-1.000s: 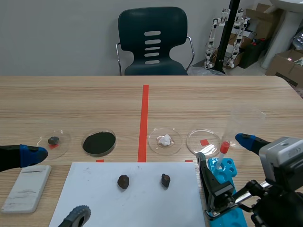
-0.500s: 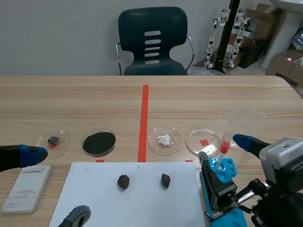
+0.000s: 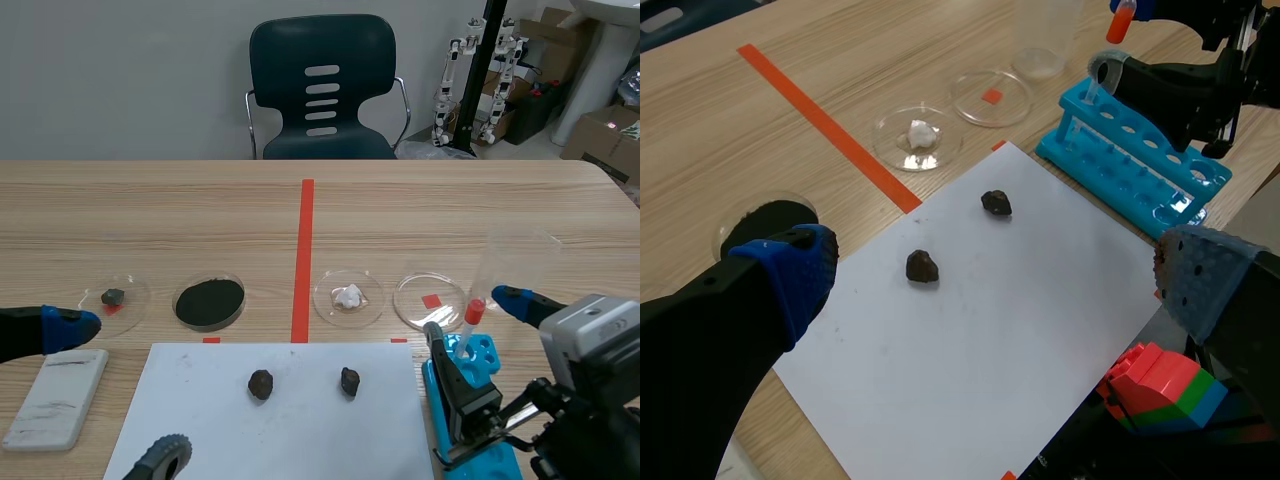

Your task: Pick up the dropper by the top with the right hand

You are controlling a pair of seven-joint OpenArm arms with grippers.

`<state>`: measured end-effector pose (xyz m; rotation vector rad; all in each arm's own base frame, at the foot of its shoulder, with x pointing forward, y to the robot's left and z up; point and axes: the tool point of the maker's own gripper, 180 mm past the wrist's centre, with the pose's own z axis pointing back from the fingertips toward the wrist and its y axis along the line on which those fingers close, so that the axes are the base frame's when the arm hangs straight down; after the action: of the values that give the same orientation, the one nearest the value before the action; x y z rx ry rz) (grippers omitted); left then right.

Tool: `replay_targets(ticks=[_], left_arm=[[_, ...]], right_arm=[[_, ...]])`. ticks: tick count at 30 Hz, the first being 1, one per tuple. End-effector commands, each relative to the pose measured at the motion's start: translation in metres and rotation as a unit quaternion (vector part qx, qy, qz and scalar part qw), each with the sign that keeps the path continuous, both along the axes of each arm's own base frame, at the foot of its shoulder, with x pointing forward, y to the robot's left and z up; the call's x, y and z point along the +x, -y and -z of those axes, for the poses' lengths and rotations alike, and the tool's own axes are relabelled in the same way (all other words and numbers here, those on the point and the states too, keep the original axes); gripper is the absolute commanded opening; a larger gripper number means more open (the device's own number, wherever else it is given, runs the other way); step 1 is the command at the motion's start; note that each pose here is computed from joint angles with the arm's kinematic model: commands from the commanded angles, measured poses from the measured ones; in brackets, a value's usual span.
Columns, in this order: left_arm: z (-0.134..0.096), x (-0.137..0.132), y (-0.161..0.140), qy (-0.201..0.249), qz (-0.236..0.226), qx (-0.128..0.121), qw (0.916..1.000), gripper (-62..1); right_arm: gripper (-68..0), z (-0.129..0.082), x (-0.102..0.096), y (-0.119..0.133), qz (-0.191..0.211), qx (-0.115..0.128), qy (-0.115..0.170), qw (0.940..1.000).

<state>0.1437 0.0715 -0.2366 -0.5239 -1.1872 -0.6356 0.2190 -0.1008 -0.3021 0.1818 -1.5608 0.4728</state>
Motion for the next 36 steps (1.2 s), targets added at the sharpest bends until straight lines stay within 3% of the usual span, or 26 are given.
replay_targets(ticks=[1,4,15,36], left_arm=[[-0.0056,-0.0008,0.0035,0.003,-0.001,-0.015,0.9999,1.4],[-0.0056,-0.0008,0.0035,0.003,-0.001,-0.015,0.9999,1.4],[-0.0056,-0.0008,0.0035,0.003,-0.001,-0.015,0.9999,1.4],[-0.0056,-0.0008,0.0035,0.003,-0.001,-0.015,0.9999,1.4]], right_arm=[[-28.3,-0.0043,0.0002,0.0008,-0.008,-0.006,0.012,0.9999],[-28.3,-0.0049,-0.0001,0.0001,-0.010,-0.007,0.014,0.9998],[-40.4,-0.0049,-0.0021,-0.0004,-0.011,-0.006,0.015,0.9998],[-51.0,-0.0063,-0.0028,0.0005,-0.009,0.000,0.018,0.9998]])
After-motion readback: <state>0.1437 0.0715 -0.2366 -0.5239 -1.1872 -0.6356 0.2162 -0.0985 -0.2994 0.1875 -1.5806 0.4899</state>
